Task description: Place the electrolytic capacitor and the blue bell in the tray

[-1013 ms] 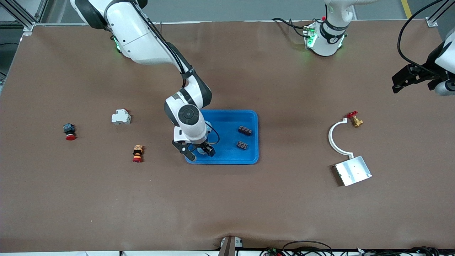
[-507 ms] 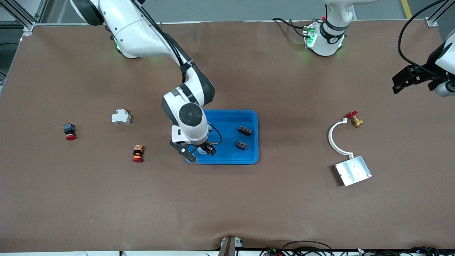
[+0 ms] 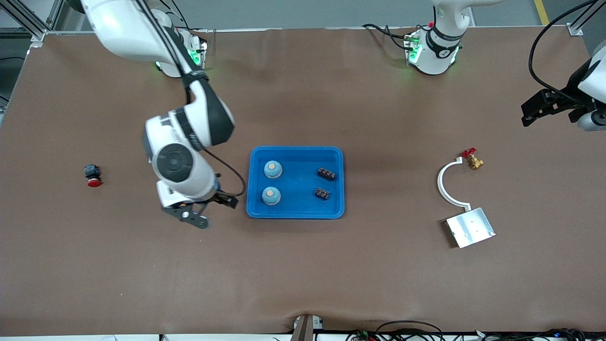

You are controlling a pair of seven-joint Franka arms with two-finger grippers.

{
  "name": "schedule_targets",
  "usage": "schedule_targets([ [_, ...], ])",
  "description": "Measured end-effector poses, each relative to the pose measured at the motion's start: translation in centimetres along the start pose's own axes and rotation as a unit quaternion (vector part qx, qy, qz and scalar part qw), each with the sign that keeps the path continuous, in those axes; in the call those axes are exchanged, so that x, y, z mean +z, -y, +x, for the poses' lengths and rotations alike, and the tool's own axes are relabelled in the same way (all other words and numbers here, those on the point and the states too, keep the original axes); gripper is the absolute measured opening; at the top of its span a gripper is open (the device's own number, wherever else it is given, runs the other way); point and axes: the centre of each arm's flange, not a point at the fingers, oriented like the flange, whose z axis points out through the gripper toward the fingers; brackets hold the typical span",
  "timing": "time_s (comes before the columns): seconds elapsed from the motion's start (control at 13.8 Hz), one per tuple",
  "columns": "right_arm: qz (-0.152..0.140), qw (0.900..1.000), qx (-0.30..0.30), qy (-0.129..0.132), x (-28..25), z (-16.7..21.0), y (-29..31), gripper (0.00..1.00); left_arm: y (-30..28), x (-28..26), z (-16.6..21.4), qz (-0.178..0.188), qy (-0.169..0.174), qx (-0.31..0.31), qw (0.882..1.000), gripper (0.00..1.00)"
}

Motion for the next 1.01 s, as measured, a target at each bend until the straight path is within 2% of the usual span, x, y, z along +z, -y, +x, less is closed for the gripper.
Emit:
schedule_targets([
  [0.36,0.002,0.999,-0.052,0.014,-5.6,3.5,-9.6,1.00,-0.1,0.2,0.4,-0.001,-0.006,0.001,1.000,1.00],
  [0.72,0.017,0.991,-0.132,0.004,-10.2,5.2,-19.0,1.00,-0.1,0.4,0.7,-0.002,-0.006,-0.011,1.000,1.00],
  [1.01,0.024,0.986,-0.165,0.003,-11.4,5.6,-25.7,1.00,-0.3,0.2,0.6,-0.015,-0.003,-0.033,0.999,1.00],
])
